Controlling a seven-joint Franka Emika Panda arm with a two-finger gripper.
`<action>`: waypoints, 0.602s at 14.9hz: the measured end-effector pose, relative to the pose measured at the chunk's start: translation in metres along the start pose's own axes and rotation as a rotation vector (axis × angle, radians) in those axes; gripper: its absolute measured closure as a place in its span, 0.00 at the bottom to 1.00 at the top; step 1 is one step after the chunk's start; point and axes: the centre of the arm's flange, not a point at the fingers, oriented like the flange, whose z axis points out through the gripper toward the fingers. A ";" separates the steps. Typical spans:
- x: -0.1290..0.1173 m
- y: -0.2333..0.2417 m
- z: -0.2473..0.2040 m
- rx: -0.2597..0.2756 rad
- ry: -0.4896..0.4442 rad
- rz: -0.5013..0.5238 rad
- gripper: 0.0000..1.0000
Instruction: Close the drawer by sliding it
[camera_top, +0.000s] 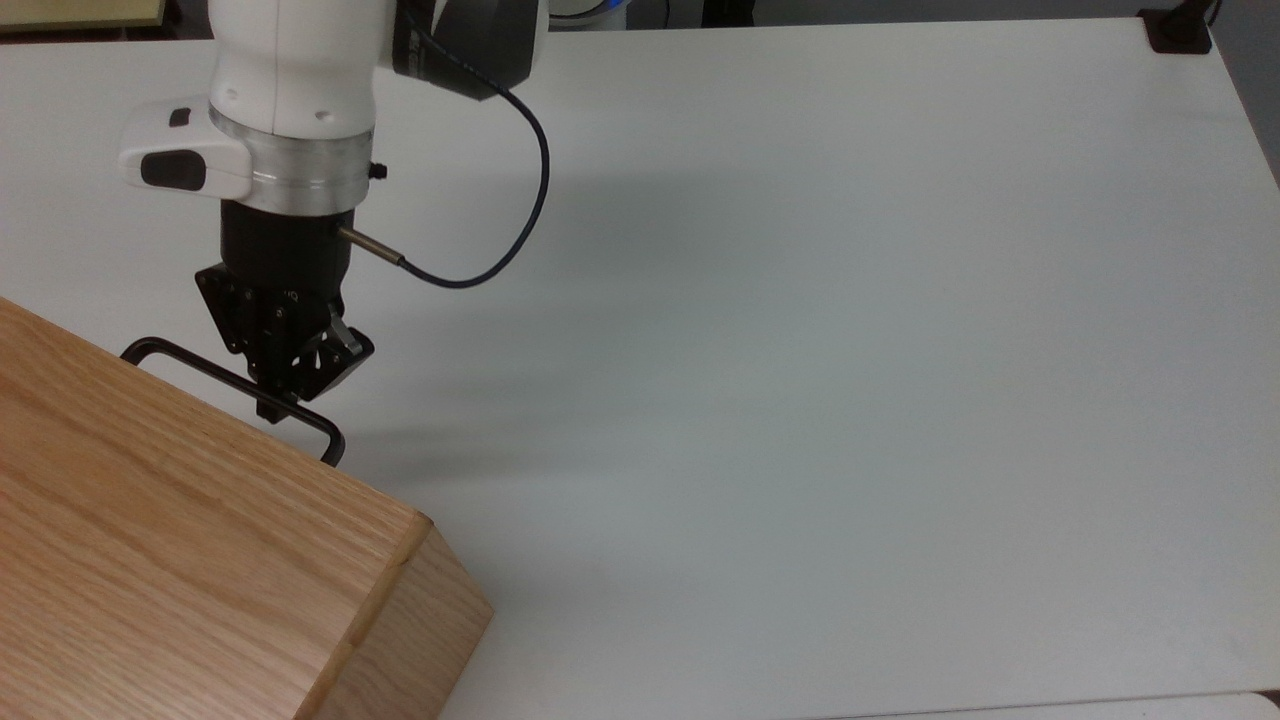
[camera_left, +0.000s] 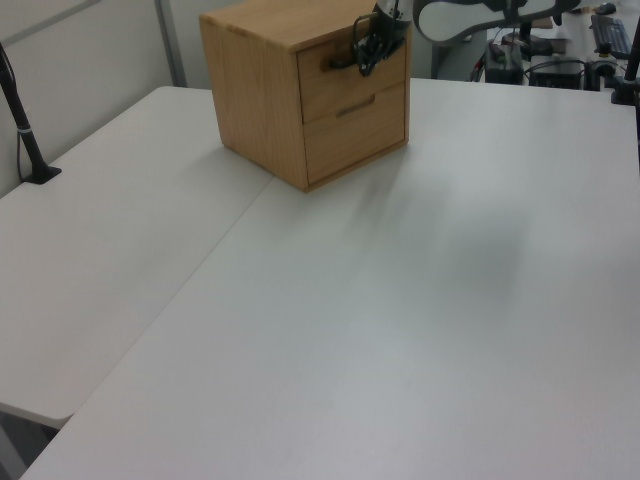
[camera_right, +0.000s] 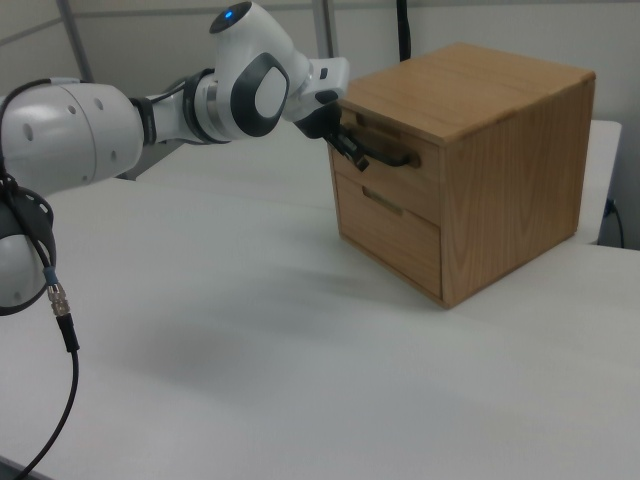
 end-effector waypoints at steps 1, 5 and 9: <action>-0.001 -0.001 0.003 -0.006 0.005 0.008 0.91; 0.000 0.003 0.003 -0.011 0.006 0.008 0.91; -0.011 0.010 -0.027 -0.039 -0.116 -0.042 0.91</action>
